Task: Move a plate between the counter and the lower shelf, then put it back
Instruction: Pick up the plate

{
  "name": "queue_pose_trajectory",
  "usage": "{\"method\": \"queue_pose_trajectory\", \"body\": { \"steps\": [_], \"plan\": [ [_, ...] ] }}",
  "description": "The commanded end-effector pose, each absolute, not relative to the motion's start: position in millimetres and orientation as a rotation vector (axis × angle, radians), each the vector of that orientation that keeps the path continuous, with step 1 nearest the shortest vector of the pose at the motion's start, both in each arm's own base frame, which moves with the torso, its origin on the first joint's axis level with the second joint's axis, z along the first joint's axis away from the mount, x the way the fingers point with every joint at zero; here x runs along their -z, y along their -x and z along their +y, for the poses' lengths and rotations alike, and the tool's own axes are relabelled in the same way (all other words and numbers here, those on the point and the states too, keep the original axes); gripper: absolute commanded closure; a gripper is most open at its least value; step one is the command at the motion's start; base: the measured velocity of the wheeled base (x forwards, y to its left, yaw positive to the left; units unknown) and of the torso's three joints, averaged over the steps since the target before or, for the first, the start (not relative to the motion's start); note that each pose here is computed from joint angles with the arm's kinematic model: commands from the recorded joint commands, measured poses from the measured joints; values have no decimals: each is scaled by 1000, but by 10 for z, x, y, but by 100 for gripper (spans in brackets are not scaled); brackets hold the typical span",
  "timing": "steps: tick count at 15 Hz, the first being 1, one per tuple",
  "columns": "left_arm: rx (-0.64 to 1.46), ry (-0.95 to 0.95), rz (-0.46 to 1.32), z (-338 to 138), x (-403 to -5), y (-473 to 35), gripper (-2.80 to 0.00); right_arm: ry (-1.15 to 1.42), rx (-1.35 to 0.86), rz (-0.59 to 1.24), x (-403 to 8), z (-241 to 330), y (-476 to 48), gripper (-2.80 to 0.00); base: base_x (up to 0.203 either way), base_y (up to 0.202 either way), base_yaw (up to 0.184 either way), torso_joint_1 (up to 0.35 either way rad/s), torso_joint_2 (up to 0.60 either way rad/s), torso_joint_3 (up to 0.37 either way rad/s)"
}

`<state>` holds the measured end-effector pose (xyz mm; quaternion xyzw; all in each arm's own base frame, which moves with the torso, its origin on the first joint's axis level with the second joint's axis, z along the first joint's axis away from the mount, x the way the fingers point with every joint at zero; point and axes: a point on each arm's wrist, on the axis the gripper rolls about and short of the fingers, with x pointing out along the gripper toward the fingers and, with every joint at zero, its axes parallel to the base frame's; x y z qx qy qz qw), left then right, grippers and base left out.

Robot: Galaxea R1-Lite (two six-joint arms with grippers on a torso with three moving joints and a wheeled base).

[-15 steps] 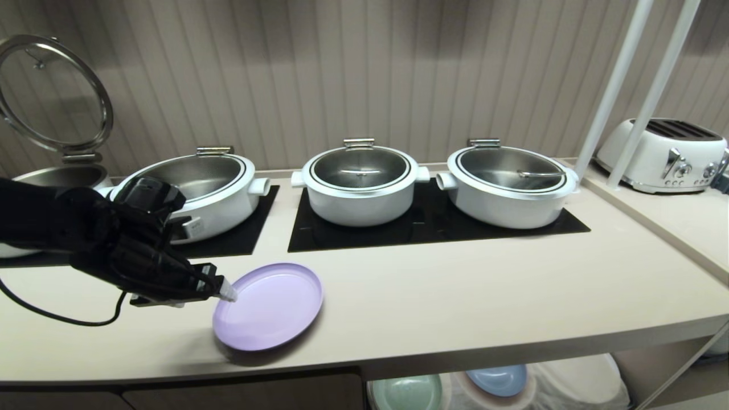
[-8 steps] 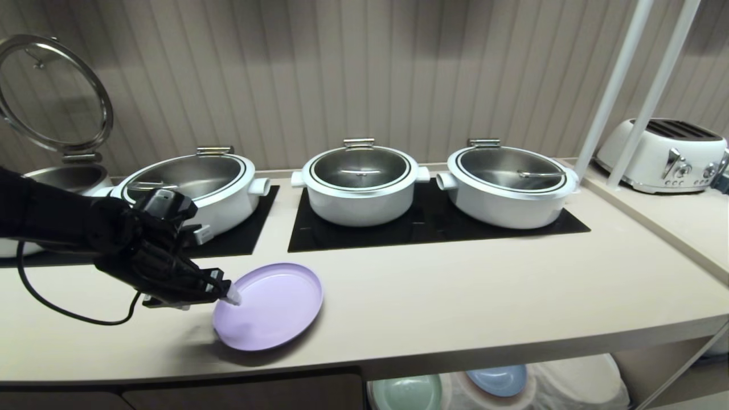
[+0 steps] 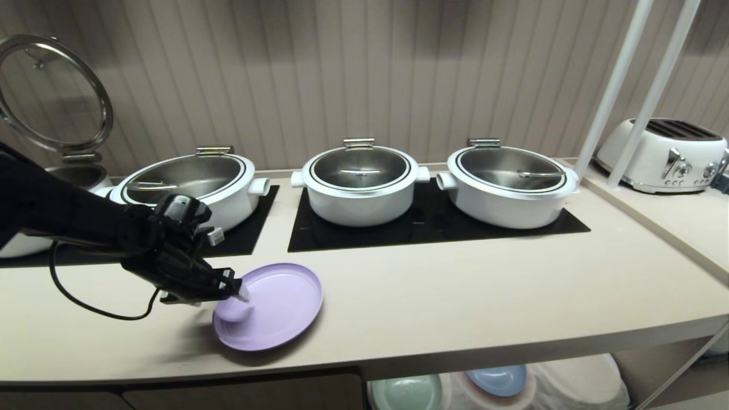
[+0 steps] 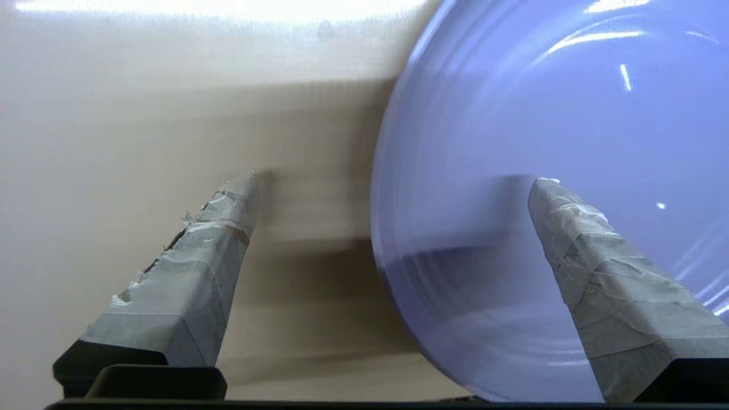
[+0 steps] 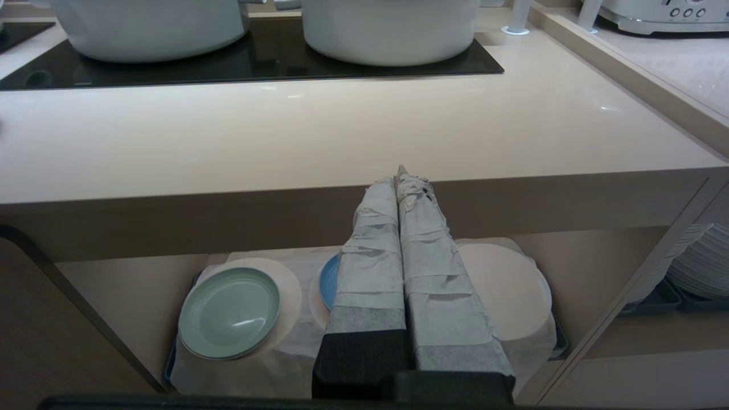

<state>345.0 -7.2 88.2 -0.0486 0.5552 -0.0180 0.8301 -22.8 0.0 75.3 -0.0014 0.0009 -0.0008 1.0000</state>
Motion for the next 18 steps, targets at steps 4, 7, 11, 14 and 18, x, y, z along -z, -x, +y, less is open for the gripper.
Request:
{"method": "queue_pose_trajectory", "body": {
  "steps": [4,7,11,14,18],
  "plan": [
    [18,95,1219,-62,-724,-3482,-280,3,0,2,-753,0,228,0,0,0,0,0,0,0],
    [17,96,1226,-62,-701,-3484,-280,3,2,2,-753,0,228,0,0,0,0,0,0,0],
    [16,98,1231,-56,-686,-3470,-280,3,2,2,-753,0,228,0,0,0,0,0,0,0],
    [21,102,1228,-58,-698,-3466,0,3,1,2,-753,0,228,0,0,0,0,0,0,0],
    [13,98,1226,-56,-705,-3464,0,3,2,2,-753,0,228,0,0,0,0,0,0,0]
  ]
}}
